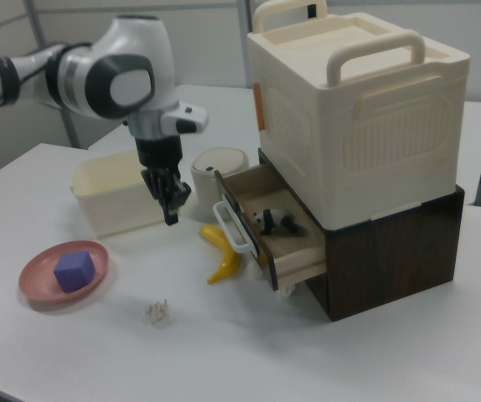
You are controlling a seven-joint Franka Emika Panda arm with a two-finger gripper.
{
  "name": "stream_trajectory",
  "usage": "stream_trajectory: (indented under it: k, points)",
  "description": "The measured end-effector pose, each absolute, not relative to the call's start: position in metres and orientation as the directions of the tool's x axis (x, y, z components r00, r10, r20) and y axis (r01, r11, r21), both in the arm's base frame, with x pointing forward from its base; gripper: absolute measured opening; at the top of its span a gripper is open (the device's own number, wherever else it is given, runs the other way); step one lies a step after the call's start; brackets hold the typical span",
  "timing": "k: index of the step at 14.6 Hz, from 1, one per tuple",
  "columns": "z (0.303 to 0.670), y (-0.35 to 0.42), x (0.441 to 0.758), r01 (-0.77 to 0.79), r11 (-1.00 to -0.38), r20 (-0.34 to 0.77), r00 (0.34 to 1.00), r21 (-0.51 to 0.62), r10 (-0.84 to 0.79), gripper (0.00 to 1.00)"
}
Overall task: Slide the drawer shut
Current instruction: 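Move the gripper down toward the open drawer's front face, then push the drawer front inward into the brown unit with the gripper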
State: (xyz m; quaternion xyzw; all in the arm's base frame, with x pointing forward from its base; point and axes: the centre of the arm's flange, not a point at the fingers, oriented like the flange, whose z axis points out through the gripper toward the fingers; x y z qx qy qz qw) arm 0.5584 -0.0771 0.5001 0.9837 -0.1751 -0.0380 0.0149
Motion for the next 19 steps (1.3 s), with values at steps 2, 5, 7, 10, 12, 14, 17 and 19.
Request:
stream_trajectory:
  k: [2, 5, 7, 10, 12, 14, 17, 19]
  points:
    - [0.478, -0.078, 0.559, -0.377, -0.925, -0.047, 0.924, 0.055, -0.38, 0.01]
    - [0.452, -0.079, 0.563, -0.417, -0.907, -0.018, 0.908, 0.064, -0.418, 0.01]
    - [0.434, -0.083, 0.57, -0.467, -0.881, 0.023, 0.884, 0.069, -0.467, 0.01]
    - [0.413, -0.1, 0.581, -0.553, -0.829, 0.103, 0.832, 0.076, -0.545, 0.01]
    - [0.401, -0.114, 0.59, -0.607, -0.793, 0.157, 0.79, 0.061, -0.593, 0.01]
    - [0.4, -0.122, 0.595, -0.656, -0.754, 0.216, 0.743, 0.047, -0.633, 0.01]
    - [0.41, -0.143, 0.599, -0.714, -0.7, 0.325, 0.667, 0.021, -0.67, 0.01]
    - [0.415, -0.156, 0.6, -0.744, -0.668, 0.374, 0.62, 0.001, -0.69, 0.01]
